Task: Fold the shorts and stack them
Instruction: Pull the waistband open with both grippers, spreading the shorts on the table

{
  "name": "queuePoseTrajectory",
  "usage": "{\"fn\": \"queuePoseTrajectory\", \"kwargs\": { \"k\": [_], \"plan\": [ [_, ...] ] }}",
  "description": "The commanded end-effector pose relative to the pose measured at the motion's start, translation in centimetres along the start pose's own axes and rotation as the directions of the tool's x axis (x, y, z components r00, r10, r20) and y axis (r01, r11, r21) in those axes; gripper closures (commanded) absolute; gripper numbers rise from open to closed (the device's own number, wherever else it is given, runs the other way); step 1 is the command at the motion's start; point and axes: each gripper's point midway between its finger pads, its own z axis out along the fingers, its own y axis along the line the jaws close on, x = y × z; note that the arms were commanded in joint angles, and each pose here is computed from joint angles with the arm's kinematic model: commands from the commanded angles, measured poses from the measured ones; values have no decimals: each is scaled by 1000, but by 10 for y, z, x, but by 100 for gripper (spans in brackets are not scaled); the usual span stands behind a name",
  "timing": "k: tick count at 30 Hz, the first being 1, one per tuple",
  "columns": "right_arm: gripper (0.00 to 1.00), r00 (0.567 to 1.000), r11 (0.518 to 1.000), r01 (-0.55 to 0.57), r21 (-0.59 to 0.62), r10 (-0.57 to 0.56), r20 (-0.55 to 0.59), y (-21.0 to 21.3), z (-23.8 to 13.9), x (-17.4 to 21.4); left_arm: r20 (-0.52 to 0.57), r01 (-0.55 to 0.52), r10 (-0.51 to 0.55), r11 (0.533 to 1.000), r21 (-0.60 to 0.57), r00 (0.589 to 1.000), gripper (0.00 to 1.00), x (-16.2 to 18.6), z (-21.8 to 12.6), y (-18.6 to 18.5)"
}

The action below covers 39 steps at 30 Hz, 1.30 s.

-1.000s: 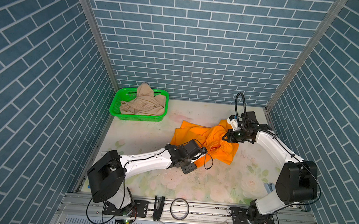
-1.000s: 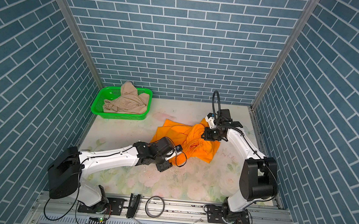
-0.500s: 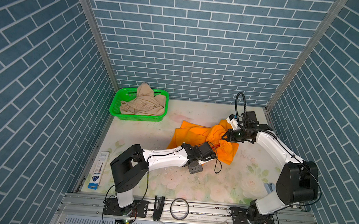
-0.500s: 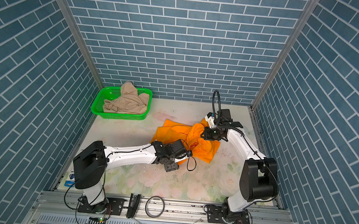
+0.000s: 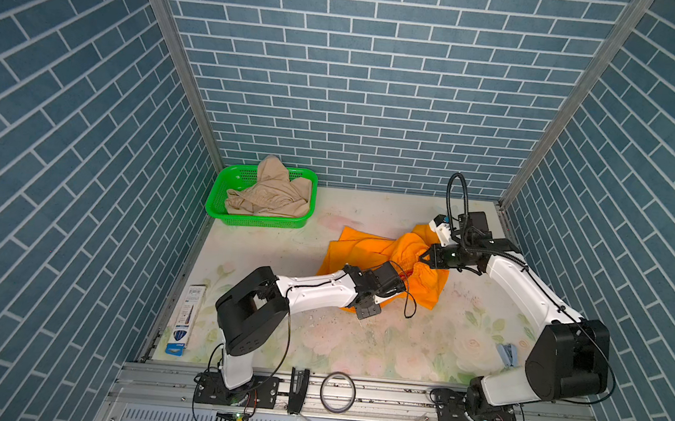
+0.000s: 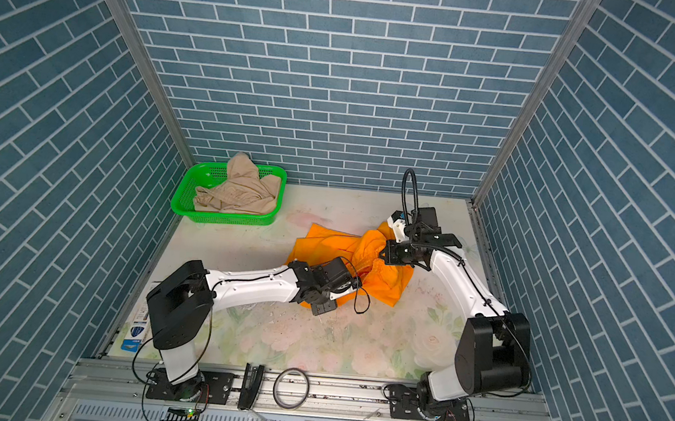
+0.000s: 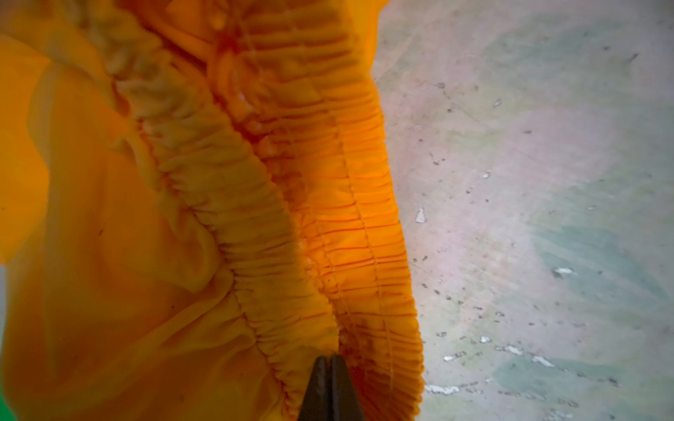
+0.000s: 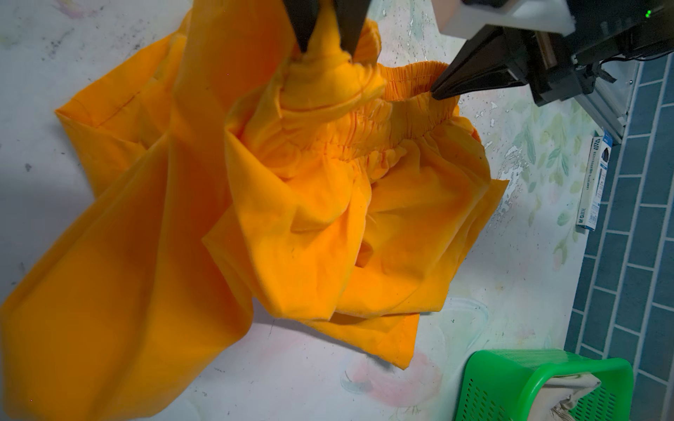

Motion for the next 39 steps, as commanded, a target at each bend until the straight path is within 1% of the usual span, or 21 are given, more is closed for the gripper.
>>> {"fn": "queuePoseTrajectory", "kwargs": {
  "k": [1, 4, 6, 8, 10, 13, 14, 17, 19, 22, 24, 25, 26, 27, 29, 31, 32, 34, 36, 39],
  "plan": [
    [100, 992, 992, 122, 23, -123, 42, 11, -12, -2, 76, 133, -129, 990, -48, 989, 100, -5, -34, 34],
    [100, 968, 969, 237, 76, -242, 70, 31, -23, -6, 159, 220, -209, 974, -55, 965, 100, -12, -70, 58],
    [100, 951, 955, 282, 94, -291, 103, 41, -33, -11, 209, 263, -246, 963, -58, 946, 100, -14, -97, 72],
    [100, 932, 947, 304, 100, -318, 175, 51, -49, -20, 260, 300, -272, 951, -74, 927, 100, -16, -130, 86],
    [100, 905, 939, 328, 106, -345, 249, 61, -67, -29, 305, 328, -280, 938, -117, 910, 100, -14, -164, 99],
    [100, 850, 920, 377, 103, -388, 355, 83, -100, -41, 404, 366, -277, 917, -160, 872, 100, -14, -218, 117],
    [100, 837, 914, 395, 89, -399, 374, 91, -109, -44, 445, 374, -271, 913, -161, 854, 100, -15, -237, 121],
    [100, 821, 899, 438, 23, -411, 397, 115, -132, -47, 552, 384, -248, 912, -144, 796, 100, -16, -288, 125],
    [100, 808, 884, 466, -26, -413, 420, 133, -152, -48, 598, 398, -242, 906, -141, 764, 100, -12, -320, 129],
    [100, 798, 866, 494, -81, -414, 438, 159, -189, -48, 623, 420, -238, 893, -161, 745, 100, -1, -363, 136],
    [100, 789, 859, 502, -97, -409, 458, 172, -214, -48, 634, 451, -240, 871, -192, 735, 100, 10, -385, 144],
    [100, 780, 852, 514, -102, -415, 468, 179, -226, -48, 633, 462, -238, 860, -215, 737, 100, 15, -394, 148],
    [100, 766, 843, 529, -103, -422, 485, 186, -238, -50, 641, 486, -239, 841, -239, 729, 100, 21, -406, 154],
    [100, 753, 838, 538, -91, -430, 498, 189, -248, -52, 645, 503, -240, 825, -258, 725, 100, 25, -414, 158],
    [100, 732, 848, 529, -33, -436, 523, 192, -270, -62, 655, 539, -238, 785, -305, 717, 100, 34, -432, 169],
    [100, 726, 869, 494, 28, -430, 537, 188, -284, -72, 650, 564, -248, 755, -334, 718, 100, 41, -442, 176],
    [100, 728, 881, 471, 51, -420, 542, 185, -289, -76, 646, 568, -256, 752, -334, 719, 100, 42, -443, 177],
    [100, 749, 893, 444, 69, -413, 519, 177, -282, -79, 637, 572, -269, 750, -332, 723, 100, 41, -440, 177],
    [100, 780, 904, 421, 76, -403, 479, 165, -261, -79, 619, 572, -284, 749, -334, 733, 100, 36, -425, 178],
    [100, 840, 924, 376, 74, -374, 394, 141, -214, -73, 561, 555, -323, 772, -310, 762, 100, 23, -376, 176]
  ]
}}
